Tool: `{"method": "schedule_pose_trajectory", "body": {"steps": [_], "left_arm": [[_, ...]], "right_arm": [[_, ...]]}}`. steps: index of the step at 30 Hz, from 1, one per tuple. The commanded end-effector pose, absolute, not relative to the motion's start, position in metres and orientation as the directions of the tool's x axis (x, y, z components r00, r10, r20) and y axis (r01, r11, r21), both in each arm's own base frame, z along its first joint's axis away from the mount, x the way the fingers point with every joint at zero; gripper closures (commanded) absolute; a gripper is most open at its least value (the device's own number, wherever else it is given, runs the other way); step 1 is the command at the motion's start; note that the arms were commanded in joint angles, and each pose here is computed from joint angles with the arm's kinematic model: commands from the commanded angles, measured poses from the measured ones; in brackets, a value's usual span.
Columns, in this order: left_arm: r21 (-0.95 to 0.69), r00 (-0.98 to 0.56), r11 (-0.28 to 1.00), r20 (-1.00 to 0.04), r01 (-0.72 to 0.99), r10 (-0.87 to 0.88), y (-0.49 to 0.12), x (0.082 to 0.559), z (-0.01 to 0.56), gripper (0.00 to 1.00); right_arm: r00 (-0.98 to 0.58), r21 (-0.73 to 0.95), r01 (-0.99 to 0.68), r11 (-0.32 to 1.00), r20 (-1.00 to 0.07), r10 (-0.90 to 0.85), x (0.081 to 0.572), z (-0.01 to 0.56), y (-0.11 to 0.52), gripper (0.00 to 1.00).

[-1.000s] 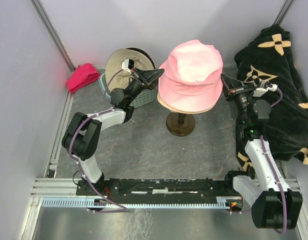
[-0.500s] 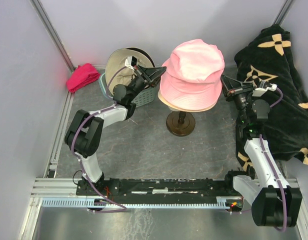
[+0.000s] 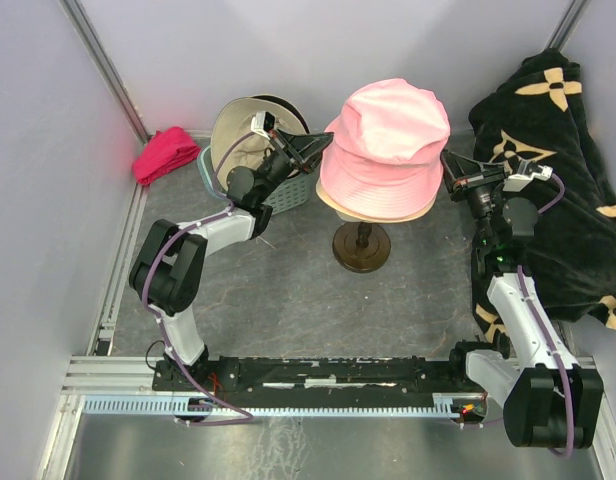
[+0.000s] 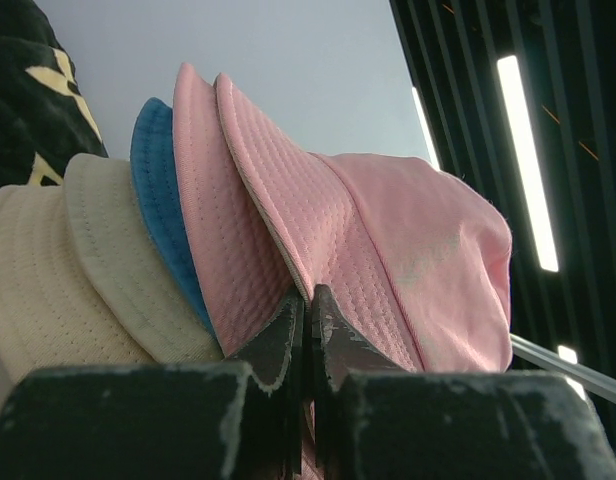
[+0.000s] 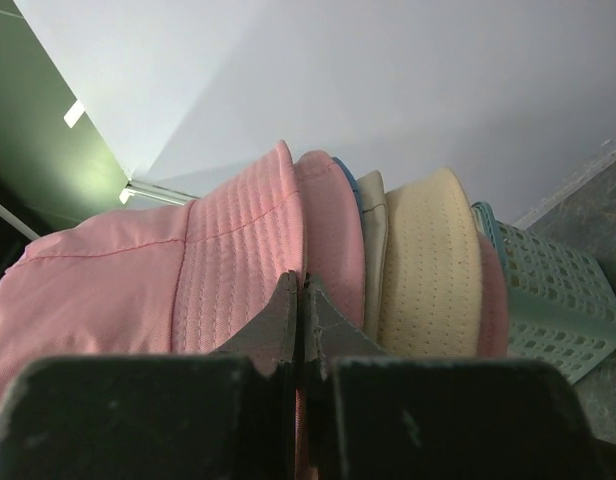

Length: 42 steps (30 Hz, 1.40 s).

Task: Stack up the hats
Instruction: Stack the hat on the hat.

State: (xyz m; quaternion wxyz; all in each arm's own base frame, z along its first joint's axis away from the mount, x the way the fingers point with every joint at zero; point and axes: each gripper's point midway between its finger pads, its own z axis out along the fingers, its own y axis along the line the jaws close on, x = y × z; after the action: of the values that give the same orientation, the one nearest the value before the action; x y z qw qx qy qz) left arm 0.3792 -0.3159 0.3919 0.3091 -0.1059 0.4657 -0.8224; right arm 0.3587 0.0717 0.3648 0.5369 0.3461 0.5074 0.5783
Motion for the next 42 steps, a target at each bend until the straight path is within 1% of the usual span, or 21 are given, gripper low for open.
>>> {"method": "schedule_pose_trajectory", "body": {"steps": [1,4,14,29,36,42], "left_arm": [[-0.904,-0.779,-0.258,-0.118,0.34,-0.616,-0.327,0.4,0.341,0.97],[-0.908,-0.779,-0.244,-0.125,0.339,-0.615,-0.328,0.401,0.337,0.97],[-0.929,-0.777,-0.223,-0.097,0.294,-0.622,-0.323,0.395,0.307,0.97],[-0.955,-0.772,-0.172,-0.08,0.24,-0.63,-0.328,0.404,0.28,0.97],[-0.973,-0.768,-0.082,-0.117,0.215,-0.63,-0.332,0.409,0.261,0.97],[-0.972,-0.769,-0.086,-0.118,0.22,-0.628,-0.332,0.407,0.262,0.97]], "right_arm": [[-0.189,0.988,-0.021,0.15,-0.152,0.97,0.372,0.283,0.064,0.98],[-0.191,0.988,-0.014,0.154,-0.153,0.97,0.372,0.282,0.064,0.98],[-0.225,0.984,0.028,0.176,-0.166,0.96,0.367,0.267,0.068,0.98],[-0.231,0.978,0.094,0.184,-0.158,0.96,0.368,0.241,0.067,0.98],[-0.243,0.971,0.124,0.203,-0.169,0.955,0.369,0.228,0.067,0.98],[-0.246,0.967,0.126,0.221,-0.185,0.951,0.368,0.227,0.067,0.98]]}}
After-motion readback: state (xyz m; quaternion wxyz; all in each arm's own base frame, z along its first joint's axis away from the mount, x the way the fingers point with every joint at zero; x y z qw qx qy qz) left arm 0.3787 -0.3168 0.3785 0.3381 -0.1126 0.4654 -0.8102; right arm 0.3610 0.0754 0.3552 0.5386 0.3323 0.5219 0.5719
